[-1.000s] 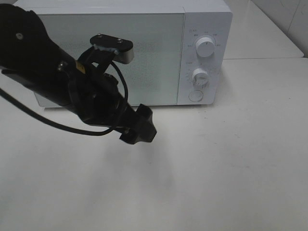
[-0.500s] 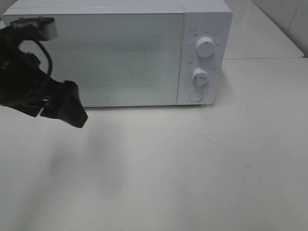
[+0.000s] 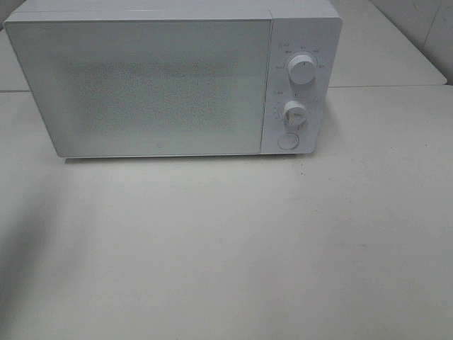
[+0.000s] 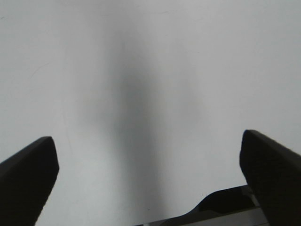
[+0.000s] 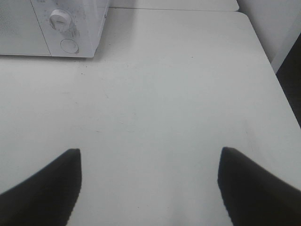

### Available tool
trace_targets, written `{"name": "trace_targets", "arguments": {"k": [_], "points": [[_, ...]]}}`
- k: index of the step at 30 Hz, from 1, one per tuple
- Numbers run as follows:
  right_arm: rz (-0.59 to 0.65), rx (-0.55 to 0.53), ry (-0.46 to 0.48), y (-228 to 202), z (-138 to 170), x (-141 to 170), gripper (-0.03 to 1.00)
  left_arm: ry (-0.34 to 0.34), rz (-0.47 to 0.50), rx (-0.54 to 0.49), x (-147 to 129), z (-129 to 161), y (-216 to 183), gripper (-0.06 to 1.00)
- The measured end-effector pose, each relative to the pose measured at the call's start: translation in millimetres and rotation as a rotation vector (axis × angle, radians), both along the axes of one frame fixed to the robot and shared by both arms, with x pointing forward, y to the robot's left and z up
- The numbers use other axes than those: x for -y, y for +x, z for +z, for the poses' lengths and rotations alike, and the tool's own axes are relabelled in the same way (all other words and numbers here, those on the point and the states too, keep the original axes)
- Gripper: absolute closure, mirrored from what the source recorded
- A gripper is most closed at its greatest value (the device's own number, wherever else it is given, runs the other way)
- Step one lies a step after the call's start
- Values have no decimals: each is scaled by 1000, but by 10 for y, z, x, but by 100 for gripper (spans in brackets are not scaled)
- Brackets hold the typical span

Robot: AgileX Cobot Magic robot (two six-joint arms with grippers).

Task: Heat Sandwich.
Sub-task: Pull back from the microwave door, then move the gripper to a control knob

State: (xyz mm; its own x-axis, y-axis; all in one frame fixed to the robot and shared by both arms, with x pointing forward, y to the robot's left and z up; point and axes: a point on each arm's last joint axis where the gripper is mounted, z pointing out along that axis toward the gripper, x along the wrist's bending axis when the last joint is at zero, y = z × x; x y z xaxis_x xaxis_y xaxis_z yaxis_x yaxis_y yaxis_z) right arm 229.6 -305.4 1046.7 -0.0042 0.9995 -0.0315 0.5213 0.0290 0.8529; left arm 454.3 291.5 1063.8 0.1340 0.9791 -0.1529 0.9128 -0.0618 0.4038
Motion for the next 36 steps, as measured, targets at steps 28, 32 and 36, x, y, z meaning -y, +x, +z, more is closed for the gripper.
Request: {"name": "trace_targets", "arguments": {"k": [28, 32, 36], "points": [[0, 0, 0, 0, 0, 0, 20, 46, 46, 234, -1, -197, -1394, -5], [0, 0, 0, 0, 0, 0, 20, 50, 57, 267, 2, -221, -1486, -5], [0, 0, 0, 0, 0, 0, 20, 64, 61, 333, 4, -184, -1585, -5]]}}
